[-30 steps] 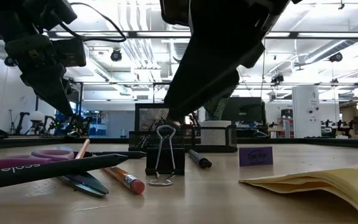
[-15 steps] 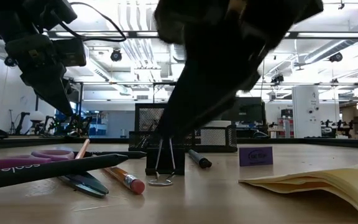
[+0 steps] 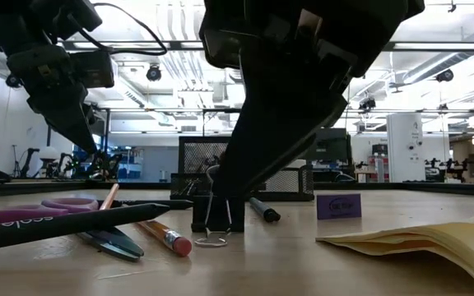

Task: Pick and place office supplies into organizer
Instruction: Put the binder clip into the desk organizer

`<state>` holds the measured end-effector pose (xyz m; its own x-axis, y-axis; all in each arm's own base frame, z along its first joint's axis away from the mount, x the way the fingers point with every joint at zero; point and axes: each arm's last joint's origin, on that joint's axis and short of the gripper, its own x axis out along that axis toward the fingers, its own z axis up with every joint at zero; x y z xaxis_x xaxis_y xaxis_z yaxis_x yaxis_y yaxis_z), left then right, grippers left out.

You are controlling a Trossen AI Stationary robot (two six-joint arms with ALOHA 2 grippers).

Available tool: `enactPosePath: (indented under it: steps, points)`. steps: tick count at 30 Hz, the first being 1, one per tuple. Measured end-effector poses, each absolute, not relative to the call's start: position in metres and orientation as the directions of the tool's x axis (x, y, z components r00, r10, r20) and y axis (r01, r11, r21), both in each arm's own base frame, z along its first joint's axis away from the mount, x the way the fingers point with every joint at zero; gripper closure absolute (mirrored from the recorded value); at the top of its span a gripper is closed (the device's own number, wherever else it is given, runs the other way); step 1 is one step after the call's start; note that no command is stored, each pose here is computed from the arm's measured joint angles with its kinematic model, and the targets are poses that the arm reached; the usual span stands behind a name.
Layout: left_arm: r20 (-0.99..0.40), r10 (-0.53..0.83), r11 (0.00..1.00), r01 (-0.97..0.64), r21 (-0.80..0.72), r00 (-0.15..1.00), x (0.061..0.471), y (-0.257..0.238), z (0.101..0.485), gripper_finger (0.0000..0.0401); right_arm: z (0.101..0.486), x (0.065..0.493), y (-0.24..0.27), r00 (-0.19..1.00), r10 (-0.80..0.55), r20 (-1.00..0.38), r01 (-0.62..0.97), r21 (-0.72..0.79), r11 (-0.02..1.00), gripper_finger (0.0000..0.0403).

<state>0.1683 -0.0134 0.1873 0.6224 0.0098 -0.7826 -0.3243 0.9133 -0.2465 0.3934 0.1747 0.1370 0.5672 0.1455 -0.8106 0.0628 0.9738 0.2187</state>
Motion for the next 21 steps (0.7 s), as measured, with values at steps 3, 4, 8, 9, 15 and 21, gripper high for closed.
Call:
enactPosePath:
  steps: [3,4,8,9,15,21]
  points:
    - [-0.783,0.01,0.913,-0.324,-0.246,0.623,0.168,-0.013,0.187,0.0313,0.137,0.394,0.173,0.568,0.145,-0.811,0.066,0.22,0.973,0.0243]
    - [-0.782,0.01,0.913,-0.324,-0.247,0.623,0.168,-0.013,0.187,0.0313,0.137,0.394,0.173,0.568,0.145,-0.811,0.067,0.22,0.973,0.0249]
    - [-0.782,0.01,0.913,-0.324,-0.247,0.623,0.168,-0.013,0.187,0.0313,0.137,0.395,0.171,0.567,0.145,-0.811,0.069,0.222,0.973,0.0285]
    - [-0.782,0.01,0.913,-0.324,-0.247,0.623,0.168,-0.013,0.187,0.0313,0.137,0.395,0.171,0.567,0.145,-0.811,0.069,0.222,0.973,0.0295]
    - [-0.782,0.01,0.913,-0.324,-0.247,0.623,0.168,-0.013,0.187,0.0313,0.138,0.396,0.169,0.567,0.143,-0.811,0.068,0.22,0.973,0.0351]
    - [-0.782,0.01,0.913,-0.324,-0.247,0.623,0.168,-0.013,0.187,0.0313,0.139,0.403,0.15,0.576,0.105,-0.811,0.197,0.262,0.945,0.0391]
